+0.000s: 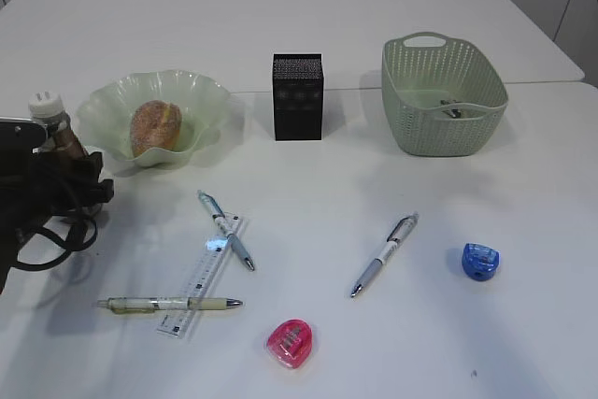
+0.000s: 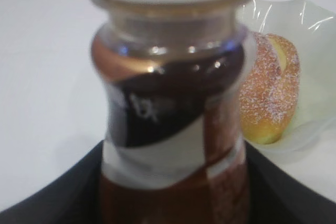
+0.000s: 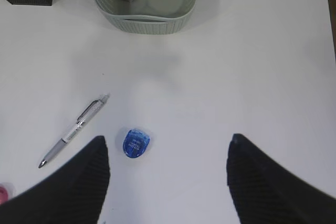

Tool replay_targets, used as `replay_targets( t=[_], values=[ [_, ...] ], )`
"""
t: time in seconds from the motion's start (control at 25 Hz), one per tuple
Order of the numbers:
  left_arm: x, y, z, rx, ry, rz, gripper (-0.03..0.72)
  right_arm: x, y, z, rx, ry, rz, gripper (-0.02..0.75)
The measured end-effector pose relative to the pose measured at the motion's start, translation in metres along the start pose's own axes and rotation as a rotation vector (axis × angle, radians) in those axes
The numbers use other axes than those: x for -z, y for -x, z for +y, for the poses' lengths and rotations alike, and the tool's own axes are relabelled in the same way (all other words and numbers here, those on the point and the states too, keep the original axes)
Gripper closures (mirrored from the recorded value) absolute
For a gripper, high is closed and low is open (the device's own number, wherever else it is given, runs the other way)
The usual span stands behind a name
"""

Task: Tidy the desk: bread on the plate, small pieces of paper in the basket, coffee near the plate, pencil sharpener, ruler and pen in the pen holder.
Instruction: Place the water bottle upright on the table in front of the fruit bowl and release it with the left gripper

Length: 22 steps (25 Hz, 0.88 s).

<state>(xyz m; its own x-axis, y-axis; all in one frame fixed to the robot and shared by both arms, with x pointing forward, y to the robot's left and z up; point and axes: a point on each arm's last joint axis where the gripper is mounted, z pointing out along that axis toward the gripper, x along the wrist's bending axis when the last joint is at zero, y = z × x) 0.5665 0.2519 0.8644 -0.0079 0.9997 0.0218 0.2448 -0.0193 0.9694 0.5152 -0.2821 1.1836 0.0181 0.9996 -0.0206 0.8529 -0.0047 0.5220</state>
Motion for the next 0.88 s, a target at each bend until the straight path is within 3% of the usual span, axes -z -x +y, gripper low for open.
replay_targets(
  t=[0.88],
  values=[
    [0.017, -0.003, 0.012, 0.001, 0.040, 0.000, 0.188, 0.000, 0.000, 0.000, 0.000, 0.000, 0.000, 0.192]
  ],
)
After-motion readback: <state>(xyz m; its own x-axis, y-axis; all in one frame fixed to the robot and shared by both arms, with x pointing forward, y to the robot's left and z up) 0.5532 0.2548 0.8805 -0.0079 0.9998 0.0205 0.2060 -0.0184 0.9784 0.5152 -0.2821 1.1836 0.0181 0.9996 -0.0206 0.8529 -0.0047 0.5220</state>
